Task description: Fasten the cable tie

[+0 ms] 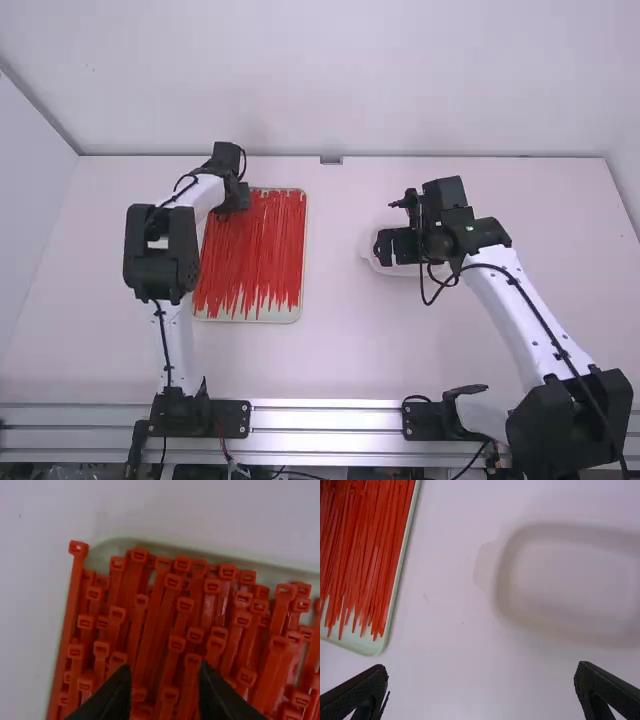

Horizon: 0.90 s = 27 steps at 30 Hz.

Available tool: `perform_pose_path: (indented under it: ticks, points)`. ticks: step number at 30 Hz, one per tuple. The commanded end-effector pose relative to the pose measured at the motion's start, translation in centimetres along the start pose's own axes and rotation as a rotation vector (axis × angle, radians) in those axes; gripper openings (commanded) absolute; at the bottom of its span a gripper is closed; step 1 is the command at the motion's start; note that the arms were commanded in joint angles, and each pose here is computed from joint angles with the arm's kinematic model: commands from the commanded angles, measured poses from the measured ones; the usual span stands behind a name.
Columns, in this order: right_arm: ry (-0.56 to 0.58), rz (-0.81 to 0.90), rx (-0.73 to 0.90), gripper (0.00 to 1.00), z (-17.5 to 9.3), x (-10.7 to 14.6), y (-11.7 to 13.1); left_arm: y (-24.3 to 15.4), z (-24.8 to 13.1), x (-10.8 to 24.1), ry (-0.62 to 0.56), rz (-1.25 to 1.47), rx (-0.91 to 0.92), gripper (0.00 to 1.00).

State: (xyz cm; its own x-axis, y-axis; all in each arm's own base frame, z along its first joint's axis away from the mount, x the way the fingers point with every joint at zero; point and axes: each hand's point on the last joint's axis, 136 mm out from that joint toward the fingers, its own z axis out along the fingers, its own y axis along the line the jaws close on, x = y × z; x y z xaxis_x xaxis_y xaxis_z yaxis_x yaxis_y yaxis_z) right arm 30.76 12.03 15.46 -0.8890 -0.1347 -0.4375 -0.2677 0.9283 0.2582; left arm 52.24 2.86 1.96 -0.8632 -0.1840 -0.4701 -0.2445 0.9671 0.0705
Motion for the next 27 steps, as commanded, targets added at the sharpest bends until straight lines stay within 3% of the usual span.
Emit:
perform_pose_path:
  ticks: [1, 27]
  points:
    - [-0.029, 0.000, -0.007, 1.00, -0.7, -1.2, 0.3, 0.2, 1.0, 1.1, 0.030, 0.000, -0.002, 0.35]
    - [-0.027, 0.001, -0.007, 1.00, -0.7, -1.2, 0.3, 0.3, 1.8, 2.6, 0.048, 0.003, -0.006, 0.13]
